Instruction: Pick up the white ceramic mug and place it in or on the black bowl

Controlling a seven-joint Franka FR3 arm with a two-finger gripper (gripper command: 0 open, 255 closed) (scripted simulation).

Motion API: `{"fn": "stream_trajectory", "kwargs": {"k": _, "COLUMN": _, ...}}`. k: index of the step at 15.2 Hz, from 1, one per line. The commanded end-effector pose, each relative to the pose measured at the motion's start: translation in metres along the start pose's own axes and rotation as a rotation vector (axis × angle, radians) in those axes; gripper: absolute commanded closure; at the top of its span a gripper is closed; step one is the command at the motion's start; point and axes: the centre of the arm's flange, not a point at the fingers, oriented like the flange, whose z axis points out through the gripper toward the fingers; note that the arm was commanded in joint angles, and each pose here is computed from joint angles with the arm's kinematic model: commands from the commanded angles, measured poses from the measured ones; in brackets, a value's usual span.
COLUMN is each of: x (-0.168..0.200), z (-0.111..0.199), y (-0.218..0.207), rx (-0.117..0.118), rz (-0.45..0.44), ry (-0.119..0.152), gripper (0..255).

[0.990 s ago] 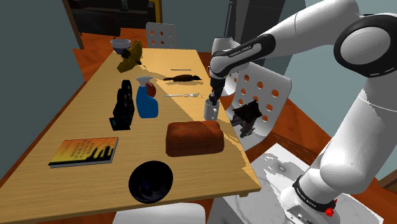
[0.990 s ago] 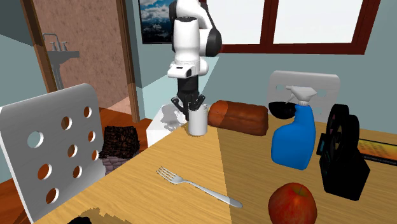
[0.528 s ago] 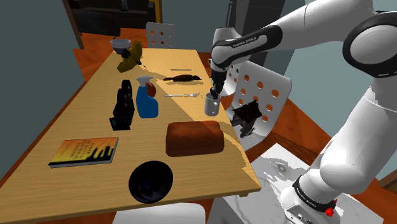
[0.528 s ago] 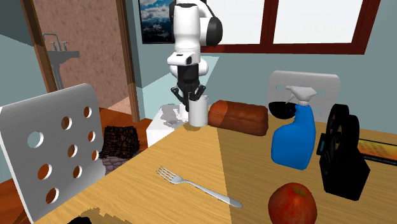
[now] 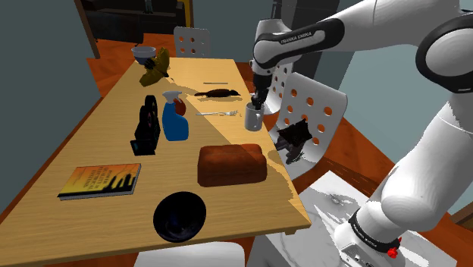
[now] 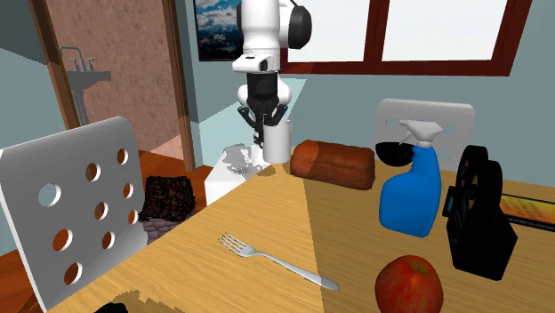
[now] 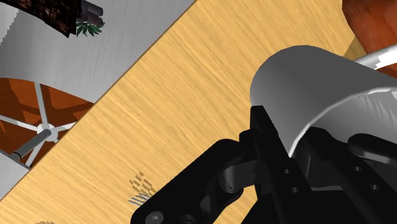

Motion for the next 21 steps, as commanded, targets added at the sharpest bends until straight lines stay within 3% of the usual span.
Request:
{"fn": "stream_trajectory", "kwargs": {"k": 1, "x": -0.001, "z": -0.012, "y": 0.000, "rx": 0.000, "rz": 0.000, "ry": 0.000, "gripper": 255}}
{"fn": "stream_trajectory", "kwargs": {"k": 14, "x": -0.005, "z": -0.077, "y": -0.002, "rx": 0.000, "rz": 0.000, "ry": 0.000, "gripper": 255}}
{"fn": "stream_trajectory", "kwargs": {"k": 21, "x": -0.003, "z": -0.080, "y": -0.094, "rx": 0.000, "rz": 0.000, "ry": 0.000, "gripper": 255}}
